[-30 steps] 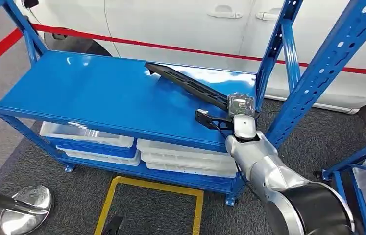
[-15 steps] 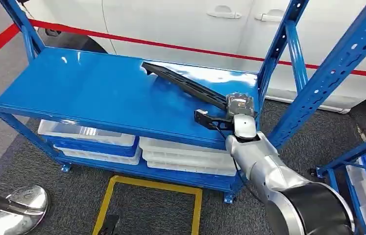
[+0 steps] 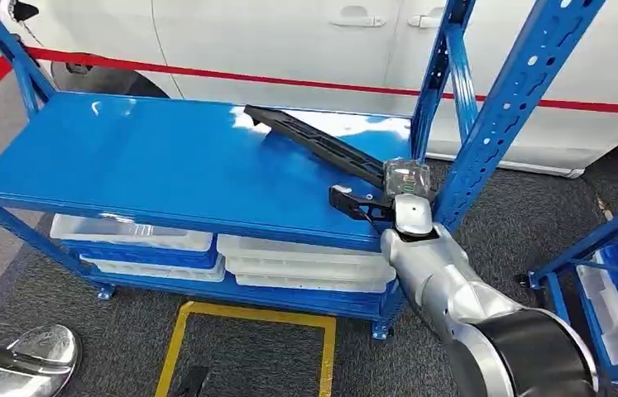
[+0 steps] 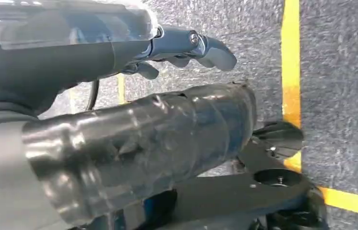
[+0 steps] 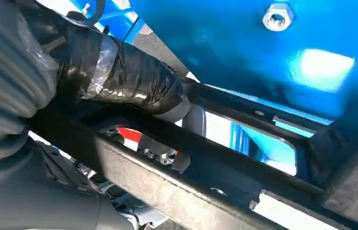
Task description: Take the parts from the cabinet and place them on the table.
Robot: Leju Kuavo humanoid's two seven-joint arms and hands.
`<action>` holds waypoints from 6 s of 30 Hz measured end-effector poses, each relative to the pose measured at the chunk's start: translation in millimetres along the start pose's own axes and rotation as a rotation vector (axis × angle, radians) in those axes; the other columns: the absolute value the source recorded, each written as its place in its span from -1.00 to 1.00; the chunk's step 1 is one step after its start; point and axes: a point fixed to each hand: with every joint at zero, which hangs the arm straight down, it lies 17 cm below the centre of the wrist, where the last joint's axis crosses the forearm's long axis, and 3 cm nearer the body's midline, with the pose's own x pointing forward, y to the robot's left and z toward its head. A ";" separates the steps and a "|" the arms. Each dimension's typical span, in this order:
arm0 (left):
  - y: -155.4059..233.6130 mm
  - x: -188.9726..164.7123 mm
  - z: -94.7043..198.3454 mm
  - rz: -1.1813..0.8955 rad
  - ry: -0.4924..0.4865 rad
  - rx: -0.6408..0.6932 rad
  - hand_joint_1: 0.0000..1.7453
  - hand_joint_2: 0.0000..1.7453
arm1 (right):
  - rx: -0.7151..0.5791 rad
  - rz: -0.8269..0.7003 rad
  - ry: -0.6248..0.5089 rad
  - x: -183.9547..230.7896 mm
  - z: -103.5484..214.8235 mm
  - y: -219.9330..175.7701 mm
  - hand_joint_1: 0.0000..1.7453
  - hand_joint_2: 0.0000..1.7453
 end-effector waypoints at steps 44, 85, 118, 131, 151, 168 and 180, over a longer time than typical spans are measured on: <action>-3.8 -14.9 1.1 0.053 0.043 -0.017 -1.00 -1.00 | 0.022 0.003 0.007 -7.3 4.6 14.5 1.00 1.00; -6.8 -17.1 1.7 0.073 0.052 -0.027 -1.00 -1.00 | 0.018 0.036 0.054 -33.3 -14.0 -21.2 1.00 1.00; -6.0 -15.7 1.5 0.073 0.050 -0.028 -1.00 -1.00 | 0.022 0.055 0.081 -52.8 -16.4 -23.3 1.00 1.00; 0.0 -18.2 0.6 0.108 0.048 -0.015 -1.00 -1.00 | -0.010 0.075 0.083 -72.7 -26.8 -50.0 1.00 1.00; -1.2 -17.3 0.8 0.101 0.042 -0.022 -1.00 -1.00 | -0.004 0.086 0.121 -97.5 -24.8 -43.6 1.00 1.00; -0.3 -17.1 0.6 0.100 0.042 -0.017 -1.00 -1.00 | 0.002 0.078 0.145 -112.7 -19.2 -29.2 1.00 1.00; -0.6 -14.5 0.6 0.093 0.029 -0.015 -1.00 -1.00 | -0.024 0.055 0.137 -111.8 -20.0 -33.4 1.00 1.00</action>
